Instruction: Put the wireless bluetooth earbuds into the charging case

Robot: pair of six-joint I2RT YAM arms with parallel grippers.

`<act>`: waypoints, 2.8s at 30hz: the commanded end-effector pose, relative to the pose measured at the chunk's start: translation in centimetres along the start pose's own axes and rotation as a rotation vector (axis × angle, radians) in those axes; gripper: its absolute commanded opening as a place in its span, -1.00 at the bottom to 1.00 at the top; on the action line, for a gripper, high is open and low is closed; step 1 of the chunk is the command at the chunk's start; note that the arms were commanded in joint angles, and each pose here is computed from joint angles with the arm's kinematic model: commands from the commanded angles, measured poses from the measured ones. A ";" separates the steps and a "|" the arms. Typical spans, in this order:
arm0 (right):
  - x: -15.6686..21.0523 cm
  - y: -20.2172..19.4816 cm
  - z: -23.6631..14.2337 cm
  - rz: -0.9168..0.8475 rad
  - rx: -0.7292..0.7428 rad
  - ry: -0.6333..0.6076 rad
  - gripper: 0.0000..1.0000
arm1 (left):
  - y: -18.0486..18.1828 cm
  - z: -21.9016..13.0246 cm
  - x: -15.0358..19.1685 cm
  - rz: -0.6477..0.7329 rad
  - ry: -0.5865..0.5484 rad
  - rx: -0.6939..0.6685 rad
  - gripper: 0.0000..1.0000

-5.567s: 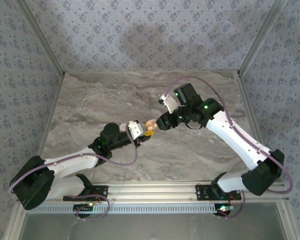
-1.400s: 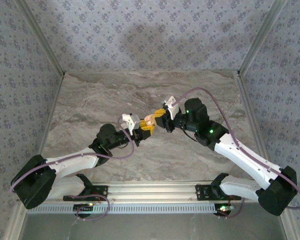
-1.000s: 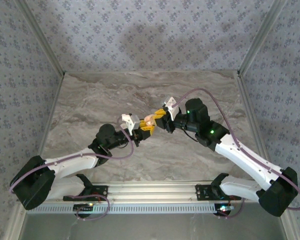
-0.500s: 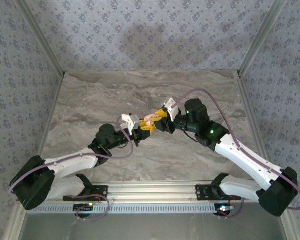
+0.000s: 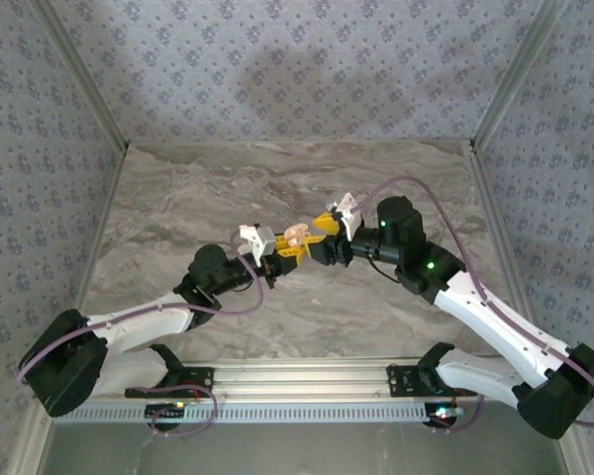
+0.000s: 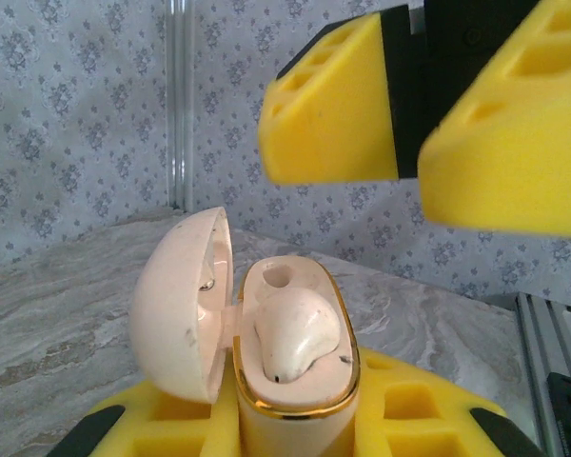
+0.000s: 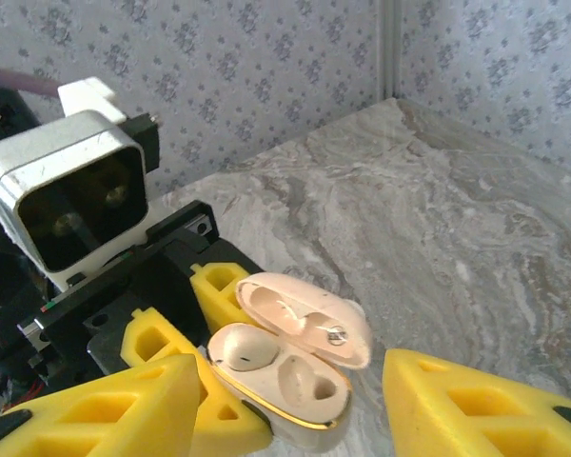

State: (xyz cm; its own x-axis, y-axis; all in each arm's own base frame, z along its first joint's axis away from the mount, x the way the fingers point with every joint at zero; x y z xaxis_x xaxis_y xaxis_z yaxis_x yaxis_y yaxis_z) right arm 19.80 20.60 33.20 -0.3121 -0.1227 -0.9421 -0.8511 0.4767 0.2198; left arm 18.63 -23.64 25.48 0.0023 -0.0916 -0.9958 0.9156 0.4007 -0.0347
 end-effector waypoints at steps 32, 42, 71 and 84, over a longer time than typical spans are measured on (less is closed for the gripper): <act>19.9 1.2 9.7 1.150 0.449 0.822 -0.05 | 6.5 -7.7 2.7 -0.119 0.133 -0.495 -0.78; 21.0 0.5 12.7 1.109 0.474 0.861 -0.17 | 6.6 -9.1 2.5 -0.104 0.109 -0.527 -0.77; 16.8 -0.2 15.2 0.574 0.539 1.164 -0.22 | 6.6 -10.6 2.3 -0.082 0.101 -0.564 -0.76; 18.4 0.6 16.6 0.577 0.474 1.214 -0.27 | 6.6 -10.7 2.2 -0.079 0.102 -0.563 -0.76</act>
State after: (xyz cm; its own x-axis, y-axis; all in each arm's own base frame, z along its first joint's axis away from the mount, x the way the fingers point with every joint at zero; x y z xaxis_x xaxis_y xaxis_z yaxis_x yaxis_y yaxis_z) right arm 20.86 32.76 12.09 -0.9417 -0.3301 0.0658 -0.3160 0.9344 0.1647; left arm 20.45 -11.65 21.63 -0.1475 -0.0624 -0.9871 0.5553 0.8206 -0.1348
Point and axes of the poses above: each hand's point on the last joint's axis, 136 mm out from that joint toward the fingers, its own z axis out along the fingers, its own y axis along the line the jaws close on, x = y × z, the point moved 8 cm from there along -z, back along the fingers, and after that the axes turned 5 degrees about z, right-handed, at the moved point
